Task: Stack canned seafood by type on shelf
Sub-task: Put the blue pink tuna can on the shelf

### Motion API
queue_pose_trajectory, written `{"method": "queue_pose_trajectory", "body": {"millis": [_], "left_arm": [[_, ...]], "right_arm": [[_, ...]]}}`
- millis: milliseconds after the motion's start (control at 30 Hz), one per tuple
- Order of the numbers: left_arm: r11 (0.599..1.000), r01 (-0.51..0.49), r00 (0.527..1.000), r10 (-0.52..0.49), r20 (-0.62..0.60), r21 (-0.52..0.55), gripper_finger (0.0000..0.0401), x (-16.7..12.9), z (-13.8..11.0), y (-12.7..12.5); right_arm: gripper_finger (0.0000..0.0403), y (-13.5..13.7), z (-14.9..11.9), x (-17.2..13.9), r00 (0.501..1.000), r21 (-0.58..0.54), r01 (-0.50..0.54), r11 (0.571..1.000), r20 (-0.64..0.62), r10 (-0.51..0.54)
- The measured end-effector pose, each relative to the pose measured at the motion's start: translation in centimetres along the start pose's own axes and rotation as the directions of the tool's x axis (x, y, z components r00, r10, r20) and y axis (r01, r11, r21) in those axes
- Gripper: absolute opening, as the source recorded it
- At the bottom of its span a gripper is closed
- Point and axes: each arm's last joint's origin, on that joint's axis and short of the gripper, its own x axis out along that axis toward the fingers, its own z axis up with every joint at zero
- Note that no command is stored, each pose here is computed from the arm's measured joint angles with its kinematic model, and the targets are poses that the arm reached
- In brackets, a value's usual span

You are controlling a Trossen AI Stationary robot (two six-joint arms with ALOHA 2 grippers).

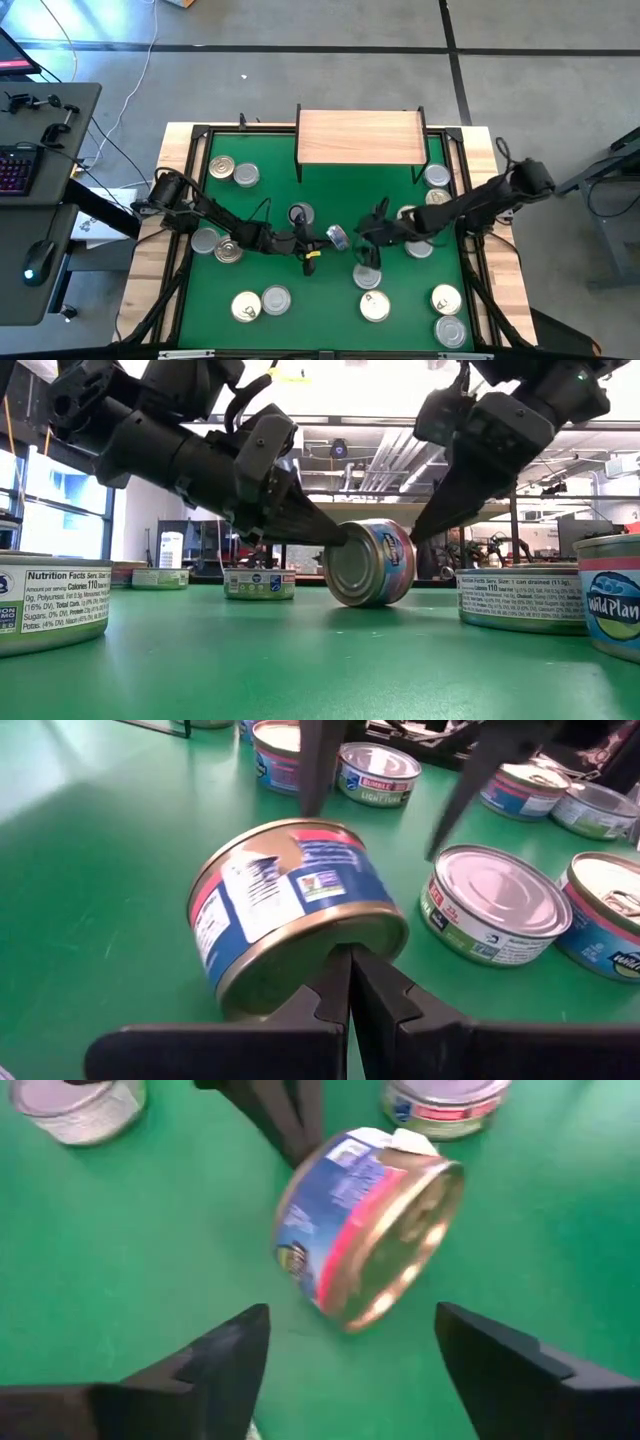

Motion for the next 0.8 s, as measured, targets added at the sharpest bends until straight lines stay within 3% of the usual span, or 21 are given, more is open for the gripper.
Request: {"method": "queue_pose_trajectory", "body": {"millis": [133, 300, 533, 800], "left_arm": [[1.000, -0.004, 1.000, 0.004, -0.010, 0.004, 0.0000, 0.0, -0.1, 0.0], [1.000, -0.004, 1.000, 0.004, -0.009, 0.012, 0.0000, 0.0, -0.1, 0.0], [1.000, -0.004, 1.000, 0.004, -0.004, 0.017, 0.0000, 0.0, 0.0, 0.1], [1.000, -0.004, 1.000, 0.004, -0.002, 0.018, 0.0000, 0.0, 0.0, 0.1]], "right_arm": [[0.0294, 1.2, -0.7, 1.0, 0.996, 0.098, 0.071, 0.993, 0.053, -0.076], [0.0295, 2.6, -1.5, 2.1, 0.975, 0.139, 0.150, 0.979, 0.144, -0.169], [0.0295, 3.3, -1.6, 3.4, 0.967, 0.105, 0.122, 0.987, 0.210, -0.142], [0.0285, 2.9, -2.1, 4.4, 0.942, 0.028, 0.244, 0.969, 0.233, -0.243]]}}
